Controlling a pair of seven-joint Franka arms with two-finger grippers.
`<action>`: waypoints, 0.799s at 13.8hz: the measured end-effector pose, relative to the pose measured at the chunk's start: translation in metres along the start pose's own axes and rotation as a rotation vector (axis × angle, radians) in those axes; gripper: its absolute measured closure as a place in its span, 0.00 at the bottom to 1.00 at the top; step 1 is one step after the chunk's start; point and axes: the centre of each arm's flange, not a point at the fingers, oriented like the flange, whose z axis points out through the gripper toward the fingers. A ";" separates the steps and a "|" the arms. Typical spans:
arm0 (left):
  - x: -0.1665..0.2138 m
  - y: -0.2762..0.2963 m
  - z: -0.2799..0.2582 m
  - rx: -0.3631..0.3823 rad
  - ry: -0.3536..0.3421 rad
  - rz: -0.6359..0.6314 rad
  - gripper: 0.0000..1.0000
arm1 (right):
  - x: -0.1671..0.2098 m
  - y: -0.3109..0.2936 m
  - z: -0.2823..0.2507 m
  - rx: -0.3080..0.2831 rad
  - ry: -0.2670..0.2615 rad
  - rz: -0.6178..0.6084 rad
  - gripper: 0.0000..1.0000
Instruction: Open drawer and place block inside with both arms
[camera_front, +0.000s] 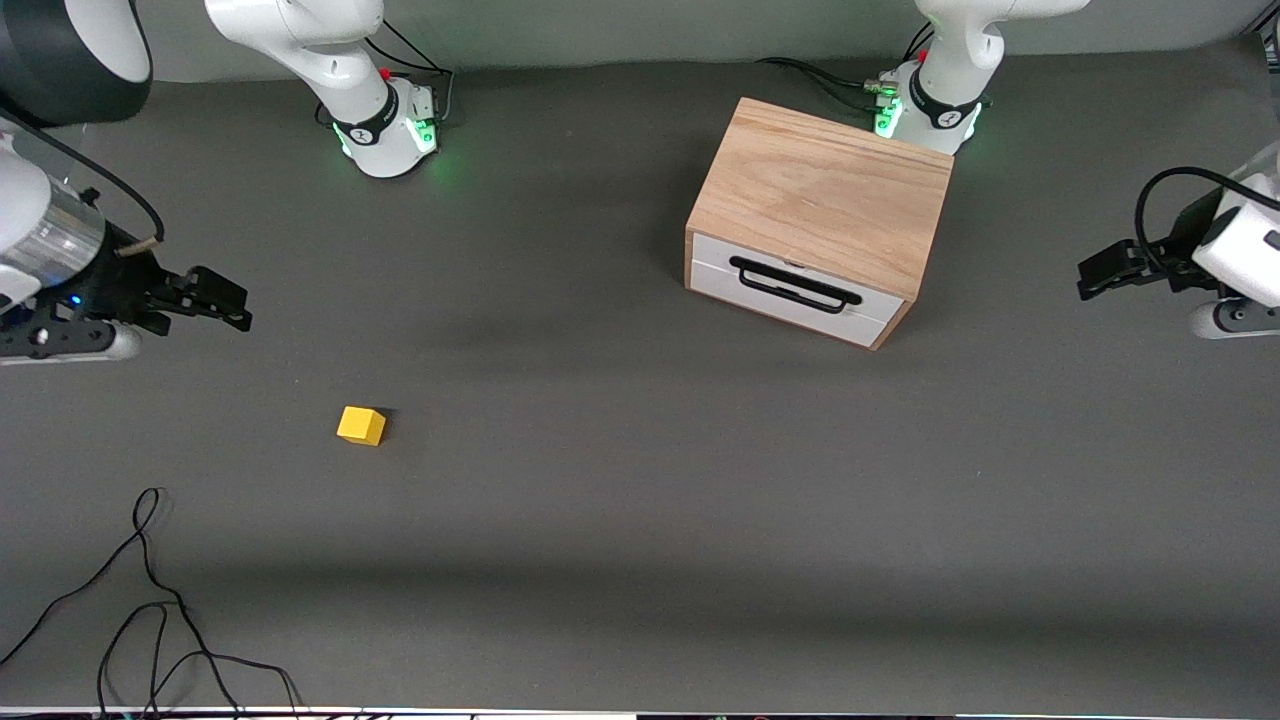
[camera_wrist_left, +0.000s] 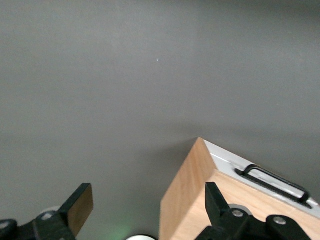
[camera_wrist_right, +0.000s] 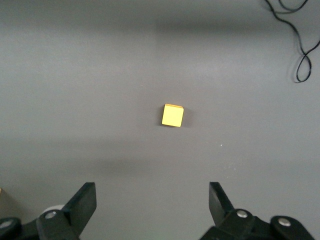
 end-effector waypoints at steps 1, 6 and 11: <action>-0.007 0.024 -0.001 -0.001 -0.001 -0.069 0.00 | 0.006 0.000 0.013 0.001 -0.007 0.000 0.00; -0.063 0.175 0.001 -0.016 0.012 -0.476 0.00 | 0.016 0.000 0.115 0.004 0.009 0.001 0.00; -0.103 0.287 0.030 -0.061 0.002 -0.782 0.00 | -0.004 0.003 0.241 0.014 0.097 0.005 0.00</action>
